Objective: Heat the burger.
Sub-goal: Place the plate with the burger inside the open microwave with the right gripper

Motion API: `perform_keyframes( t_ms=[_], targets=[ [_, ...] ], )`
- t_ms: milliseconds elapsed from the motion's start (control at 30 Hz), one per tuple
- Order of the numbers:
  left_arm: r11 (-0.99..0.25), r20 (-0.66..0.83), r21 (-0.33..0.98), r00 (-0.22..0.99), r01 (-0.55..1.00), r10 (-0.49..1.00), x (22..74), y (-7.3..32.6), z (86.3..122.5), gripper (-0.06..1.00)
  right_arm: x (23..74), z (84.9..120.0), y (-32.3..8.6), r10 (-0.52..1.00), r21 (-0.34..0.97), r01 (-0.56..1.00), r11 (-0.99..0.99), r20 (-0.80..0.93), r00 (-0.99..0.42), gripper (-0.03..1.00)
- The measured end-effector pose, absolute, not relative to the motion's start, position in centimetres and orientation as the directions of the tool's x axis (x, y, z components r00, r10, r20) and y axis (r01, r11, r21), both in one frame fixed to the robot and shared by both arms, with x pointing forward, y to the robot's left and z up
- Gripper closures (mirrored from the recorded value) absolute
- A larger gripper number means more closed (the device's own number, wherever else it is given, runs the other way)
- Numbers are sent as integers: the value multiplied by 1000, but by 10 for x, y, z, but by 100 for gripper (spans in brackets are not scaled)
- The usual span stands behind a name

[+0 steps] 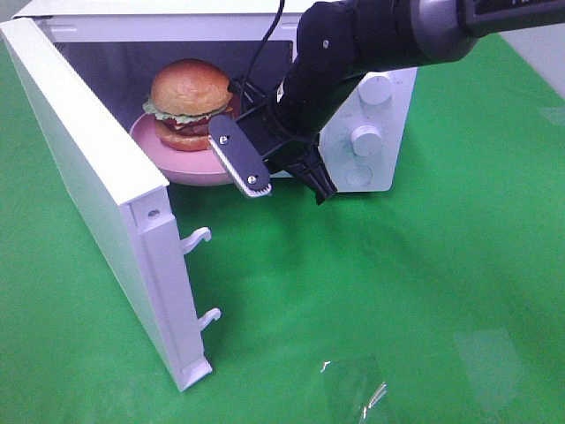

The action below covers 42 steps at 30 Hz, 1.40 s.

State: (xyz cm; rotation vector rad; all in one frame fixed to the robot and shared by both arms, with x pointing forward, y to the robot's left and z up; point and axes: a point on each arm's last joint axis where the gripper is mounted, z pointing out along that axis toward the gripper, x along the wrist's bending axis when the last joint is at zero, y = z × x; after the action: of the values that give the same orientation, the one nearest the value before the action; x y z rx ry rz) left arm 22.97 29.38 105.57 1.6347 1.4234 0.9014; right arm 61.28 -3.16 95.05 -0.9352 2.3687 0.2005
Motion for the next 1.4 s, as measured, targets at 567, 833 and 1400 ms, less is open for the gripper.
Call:
perform_keyframes(
  t_ms=[567, 833, 1400],
  targets=[
    [-76, 22, 893, 124, 444, 992, 230, 294, 1056, -3, 640, 939, -19, -467, -49, -548, 835, -588, -660, 92],
    [-76, 22, 893, 124, 444, 992, 230, 294, 1056, -3, 650, 933, -11, -418, -35, -502, 864, -606, -677, 92],
    [-76, 22, 893, 124, 444, 992, 230, 294, 1056, -3, 665, 923, 5, -330, -3, -426, 905, -639, -695, 91]
  ],
)
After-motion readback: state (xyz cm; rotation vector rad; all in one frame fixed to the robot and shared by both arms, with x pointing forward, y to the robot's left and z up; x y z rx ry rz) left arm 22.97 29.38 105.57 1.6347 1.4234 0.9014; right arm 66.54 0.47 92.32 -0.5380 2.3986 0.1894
